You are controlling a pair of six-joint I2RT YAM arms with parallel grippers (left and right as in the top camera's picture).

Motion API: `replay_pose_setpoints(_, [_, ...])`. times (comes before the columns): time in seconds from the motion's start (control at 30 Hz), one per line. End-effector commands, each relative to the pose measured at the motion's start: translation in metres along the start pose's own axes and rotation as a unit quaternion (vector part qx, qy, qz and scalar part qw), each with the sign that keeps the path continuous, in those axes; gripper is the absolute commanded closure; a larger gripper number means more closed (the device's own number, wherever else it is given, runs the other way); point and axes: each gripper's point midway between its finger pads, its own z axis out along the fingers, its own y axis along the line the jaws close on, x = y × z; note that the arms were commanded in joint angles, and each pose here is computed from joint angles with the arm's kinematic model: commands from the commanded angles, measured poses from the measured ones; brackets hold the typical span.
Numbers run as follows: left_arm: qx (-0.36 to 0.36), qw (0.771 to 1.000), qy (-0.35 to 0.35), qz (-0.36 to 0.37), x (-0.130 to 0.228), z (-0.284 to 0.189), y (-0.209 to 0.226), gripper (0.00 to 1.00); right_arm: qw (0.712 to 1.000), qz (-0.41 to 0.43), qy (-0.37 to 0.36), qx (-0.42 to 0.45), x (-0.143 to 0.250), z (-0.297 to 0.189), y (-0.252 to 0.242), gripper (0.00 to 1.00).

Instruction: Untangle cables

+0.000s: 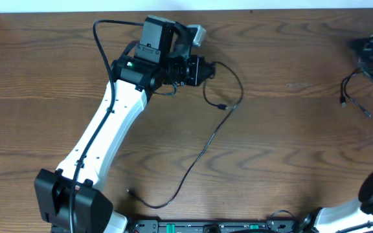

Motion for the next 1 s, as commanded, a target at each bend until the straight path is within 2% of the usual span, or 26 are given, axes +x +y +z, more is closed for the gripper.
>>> replay_pose_setpoints(0.0, [0.087,0.996,0.016,0.020,0.004,-0.007,-0.032,0.93,0.989,-0.105,0.054,-0.086,0.029,0.025,0.053,0.01])
replay_pose_setpoints(0.17, [0.095,0.995,0.019,0.018,0.006,-0.007,-0.035,0.93,0.971,-0.157,0.134,-0.118,0.080,0.064,0.091,0.02])
replay_pose_setpoints(0.2, [0.094,0.995,0.019,0.018,0.006,-0.007,-0.035,0.92,0.968,-0.164,0.150,-0.114,0.090,0.072,0.096,0.10])
replay_pose_setpoints(0.33, [0.079,0.997,0.017,0.001,0.004,-0.006,-0.029,0.93,0.957,-0.185,0.200,-0.102,0.126,0.097,0.111,0.30])
replay_pose_setpoints(0.43, [0.076,0.997,0.017,-0.014,0.004,-0.006,-0.029,0.93,0.958,-0.164,0.230,-0.056,0.148,0.115,0.111,0.38])
replay_pose_setpoints(0.5, [0.076,0.997,0.018,-0.017,0.004,-0.006,-0.029,0.93,0.960,-0.141,0.241,-0.028,0.162,0.130,0.114,0.39])
replay_pose_setpoints(0.57, [0.076,0.997,0.018,-0.021,0.005,-0.006,-0.029,0.93,0.962,-0.127,0.242,-0.017,0.169,0.139,0.119,0.34])
replay_pose_setpoints(0.7, [0.074,0.997,0.019,-0.023,0.005,-0.006,-0.028,0.93,0.963,-0.116,0.244,-0.027,0.180,0.153,0.138,0.32])
replay_pose_setpoints(0.83, [0.035,0.999,0.023,-0.036,0.009,-0.004,-0.014,0.93,0.964,-0.102,0.244,-0.015,0.188,0.160,0.145,0.31])
replay_pose_setpoints(0.97, [0.031,0.998,0.024,-0.039,0.010,-0.004,-0.013,0.92,0.963,-0.103,0.248,0.010,0.199,0.166,0.144,0.30])
